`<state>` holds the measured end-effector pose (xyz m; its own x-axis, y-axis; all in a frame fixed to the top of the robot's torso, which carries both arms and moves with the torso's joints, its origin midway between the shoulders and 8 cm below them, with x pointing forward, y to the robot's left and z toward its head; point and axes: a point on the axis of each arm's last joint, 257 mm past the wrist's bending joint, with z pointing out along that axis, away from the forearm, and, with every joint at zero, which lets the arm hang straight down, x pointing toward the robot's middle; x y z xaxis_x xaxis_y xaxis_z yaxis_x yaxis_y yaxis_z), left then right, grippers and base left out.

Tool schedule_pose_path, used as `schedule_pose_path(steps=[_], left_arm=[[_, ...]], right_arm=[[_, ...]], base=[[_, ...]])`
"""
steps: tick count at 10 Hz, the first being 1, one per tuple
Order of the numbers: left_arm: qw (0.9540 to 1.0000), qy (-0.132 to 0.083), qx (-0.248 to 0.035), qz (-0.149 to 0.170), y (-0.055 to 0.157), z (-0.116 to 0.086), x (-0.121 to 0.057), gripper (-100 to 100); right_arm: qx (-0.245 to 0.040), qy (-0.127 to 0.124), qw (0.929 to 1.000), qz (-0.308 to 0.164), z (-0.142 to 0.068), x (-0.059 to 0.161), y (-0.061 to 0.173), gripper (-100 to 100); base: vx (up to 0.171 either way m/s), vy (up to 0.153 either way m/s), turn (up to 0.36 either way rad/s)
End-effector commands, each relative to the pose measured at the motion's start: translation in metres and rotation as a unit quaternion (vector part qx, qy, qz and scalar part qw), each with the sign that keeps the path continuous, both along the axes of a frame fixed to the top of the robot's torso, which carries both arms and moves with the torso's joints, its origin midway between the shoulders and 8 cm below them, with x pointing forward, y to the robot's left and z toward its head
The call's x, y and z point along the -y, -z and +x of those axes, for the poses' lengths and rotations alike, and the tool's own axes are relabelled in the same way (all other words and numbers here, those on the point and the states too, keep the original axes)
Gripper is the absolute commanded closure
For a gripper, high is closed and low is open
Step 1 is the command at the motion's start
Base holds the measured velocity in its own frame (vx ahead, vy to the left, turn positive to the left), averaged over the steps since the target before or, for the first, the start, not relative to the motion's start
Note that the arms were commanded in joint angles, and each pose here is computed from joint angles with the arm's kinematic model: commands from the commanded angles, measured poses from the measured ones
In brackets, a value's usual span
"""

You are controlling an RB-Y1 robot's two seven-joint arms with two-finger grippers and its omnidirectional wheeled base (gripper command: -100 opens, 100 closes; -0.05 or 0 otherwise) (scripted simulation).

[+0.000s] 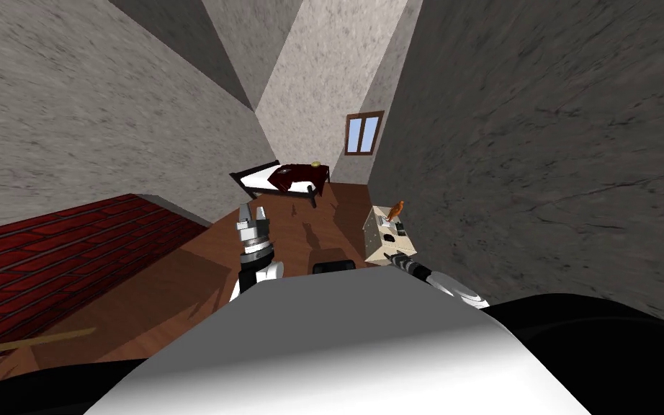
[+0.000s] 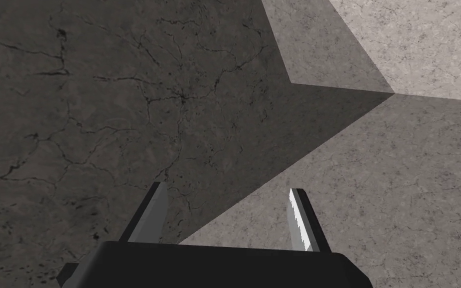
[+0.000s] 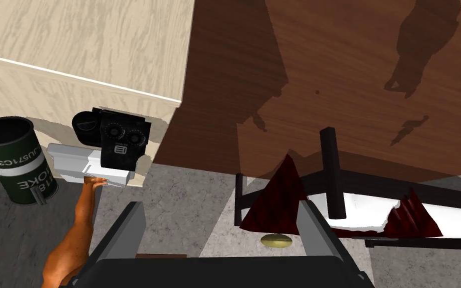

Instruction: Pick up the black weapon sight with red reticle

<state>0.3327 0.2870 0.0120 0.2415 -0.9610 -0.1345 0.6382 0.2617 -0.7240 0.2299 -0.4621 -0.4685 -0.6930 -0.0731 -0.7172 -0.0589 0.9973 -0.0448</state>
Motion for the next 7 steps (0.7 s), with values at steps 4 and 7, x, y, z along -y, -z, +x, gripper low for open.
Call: schedule_pose_path(steps=[4, 7], left_arm=[[1.0, 0.0, 0.0, 0.0, 0.0, 0.0, 0.0, 0], [1.0, 0.0, 0.0, 0.0, 0.0, 0.0, 0.0, 0]], right_arm=[[-0.075, -0.025, 0.9942, -0.073, -0.055, 0.045, 0.031, -100], [-0.103, -0.038, 0.989, -0.099, -0.076, 0.061, 0.039, -100]], base=[[-0.013, -0.011, 0.276], [-0.007, -0.017, 0.265]])
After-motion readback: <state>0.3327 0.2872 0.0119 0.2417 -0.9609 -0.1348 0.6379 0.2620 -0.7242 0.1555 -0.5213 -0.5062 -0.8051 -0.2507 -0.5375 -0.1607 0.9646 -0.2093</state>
